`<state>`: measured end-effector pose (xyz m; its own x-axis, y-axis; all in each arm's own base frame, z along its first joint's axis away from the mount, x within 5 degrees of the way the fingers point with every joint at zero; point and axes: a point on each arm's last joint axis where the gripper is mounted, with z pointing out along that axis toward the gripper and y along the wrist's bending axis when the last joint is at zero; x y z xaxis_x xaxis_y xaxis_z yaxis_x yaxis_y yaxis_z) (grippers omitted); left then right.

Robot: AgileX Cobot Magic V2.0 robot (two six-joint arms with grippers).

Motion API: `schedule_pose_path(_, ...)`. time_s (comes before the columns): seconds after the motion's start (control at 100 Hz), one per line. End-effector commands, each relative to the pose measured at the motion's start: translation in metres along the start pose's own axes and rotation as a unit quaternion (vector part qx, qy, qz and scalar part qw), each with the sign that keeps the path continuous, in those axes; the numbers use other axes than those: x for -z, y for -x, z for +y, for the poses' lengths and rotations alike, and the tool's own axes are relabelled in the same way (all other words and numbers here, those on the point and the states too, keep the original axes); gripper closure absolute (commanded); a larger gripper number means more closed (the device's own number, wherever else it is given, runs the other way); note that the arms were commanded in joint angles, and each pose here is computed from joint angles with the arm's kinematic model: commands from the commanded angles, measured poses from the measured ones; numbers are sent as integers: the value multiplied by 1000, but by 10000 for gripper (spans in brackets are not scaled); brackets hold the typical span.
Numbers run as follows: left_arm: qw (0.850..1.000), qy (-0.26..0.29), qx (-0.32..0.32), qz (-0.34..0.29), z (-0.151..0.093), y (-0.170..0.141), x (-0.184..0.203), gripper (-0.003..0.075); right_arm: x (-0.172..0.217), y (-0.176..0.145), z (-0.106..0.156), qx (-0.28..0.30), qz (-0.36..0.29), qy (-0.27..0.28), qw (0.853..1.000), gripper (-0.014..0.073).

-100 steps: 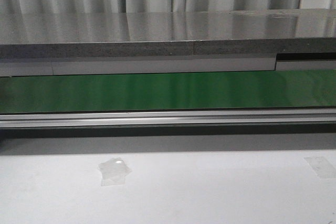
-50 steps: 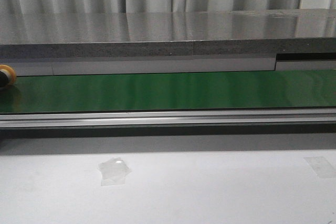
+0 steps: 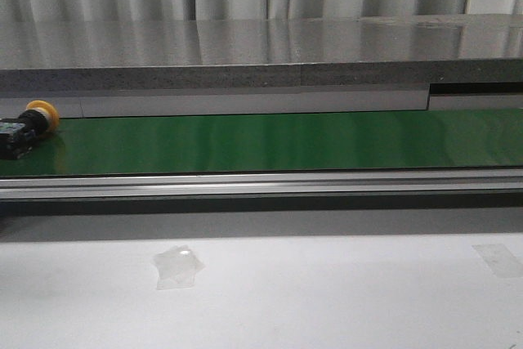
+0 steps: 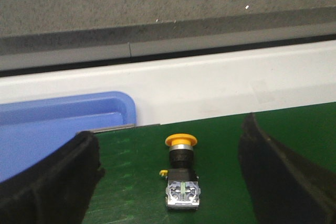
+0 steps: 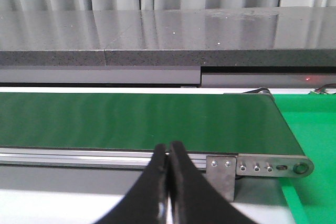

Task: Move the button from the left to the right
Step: 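Open the left gripper, release the button, and raise the gripper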

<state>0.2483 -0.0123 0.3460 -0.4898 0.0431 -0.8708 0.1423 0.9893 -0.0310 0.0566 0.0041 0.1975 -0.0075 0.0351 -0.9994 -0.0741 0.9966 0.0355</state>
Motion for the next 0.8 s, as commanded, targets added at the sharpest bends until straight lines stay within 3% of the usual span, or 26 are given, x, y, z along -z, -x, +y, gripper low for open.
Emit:
schedule_pose_path(0.0,994,5,-4,-106,-10,7,26,186,3,14,1,7,-61,3,998,663)
schedule_pose_path(0.27,988,-3,-12,-153,-21,-40,66,186,3,14,1,7,-61,3,998,663)
schedule_pose_path(0.45,974,9,-12,-227,-20,-68,102,186,3,14,1,7,-61,3,998,663)
schedule_pose_path(0.79,960,0,-19,-280,-24,-105,140,186,3,14,1,7,-61,3,998,663)
